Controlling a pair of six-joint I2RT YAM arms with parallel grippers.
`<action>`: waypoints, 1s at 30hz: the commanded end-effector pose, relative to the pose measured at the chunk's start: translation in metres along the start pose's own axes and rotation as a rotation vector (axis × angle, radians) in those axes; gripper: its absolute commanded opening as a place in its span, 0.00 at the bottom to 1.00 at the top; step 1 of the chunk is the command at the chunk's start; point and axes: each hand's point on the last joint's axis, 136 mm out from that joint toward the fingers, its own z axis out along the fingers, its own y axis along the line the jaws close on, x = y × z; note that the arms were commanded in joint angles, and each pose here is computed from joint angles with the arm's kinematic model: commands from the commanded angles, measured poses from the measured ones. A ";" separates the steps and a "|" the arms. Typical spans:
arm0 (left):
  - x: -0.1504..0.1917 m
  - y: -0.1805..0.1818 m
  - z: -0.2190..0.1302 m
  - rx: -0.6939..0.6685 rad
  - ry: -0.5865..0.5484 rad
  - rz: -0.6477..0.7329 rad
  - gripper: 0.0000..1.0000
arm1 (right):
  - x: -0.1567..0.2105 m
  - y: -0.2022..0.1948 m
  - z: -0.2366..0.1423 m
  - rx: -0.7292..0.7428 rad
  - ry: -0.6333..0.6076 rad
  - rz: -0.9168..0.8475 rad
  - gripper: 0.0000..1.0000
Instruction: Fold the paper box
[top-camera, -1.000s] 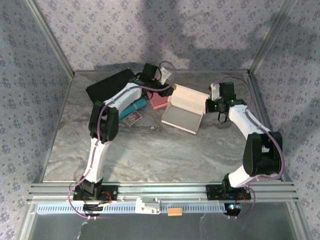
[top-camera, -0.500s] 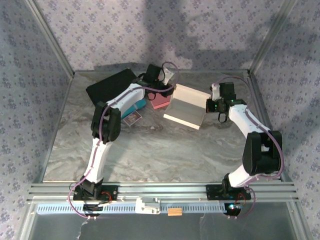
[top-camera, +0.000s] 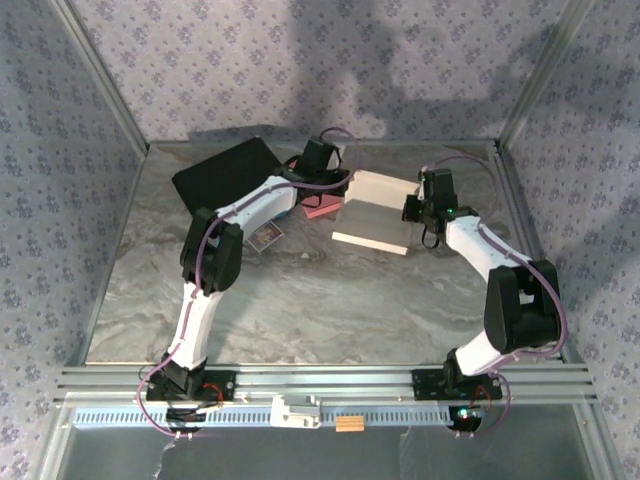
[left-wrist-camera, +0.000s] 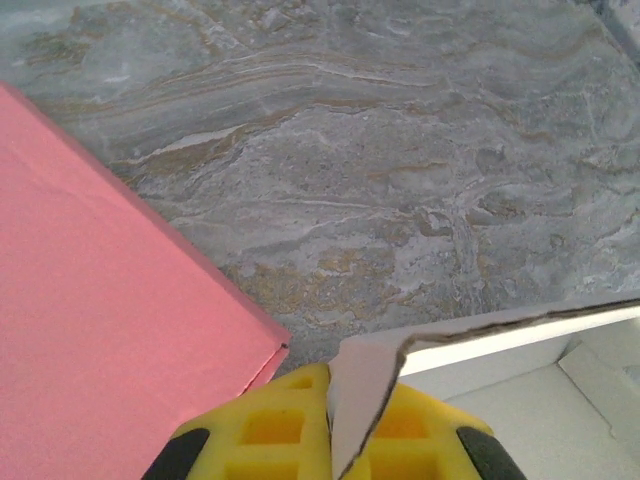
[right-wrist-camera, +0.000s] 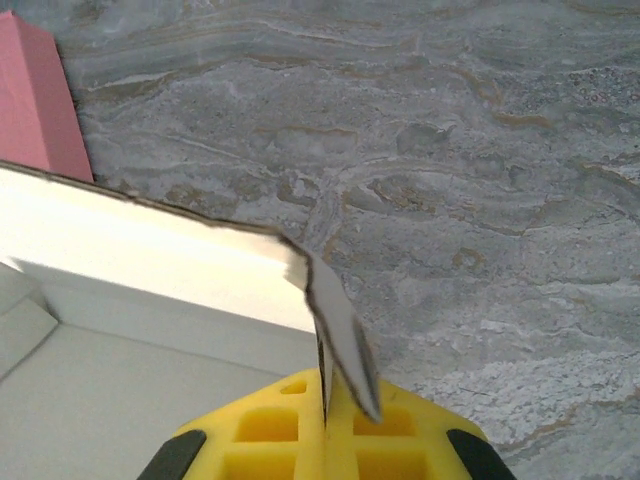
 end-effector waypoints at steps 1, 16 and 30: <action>-0.008 -0.022 -0.004 0.073 -0.044 -0.076 0.00 | -0.019 0.018 -0.009 -0.016 -0.092 0.060 0.00; 0.000 -0.030 -0.009 0.118 -0.114 -0.109 0.00 | -0.006 0.030 -0.012 -0.009 -0.152 -0.008 0.00; 0.045 -0.040 -0.023 0.149 -0.192 -0.062 0.00 | 0.039 0.019 -0.037 0.077 -0.171 -0.081 0.05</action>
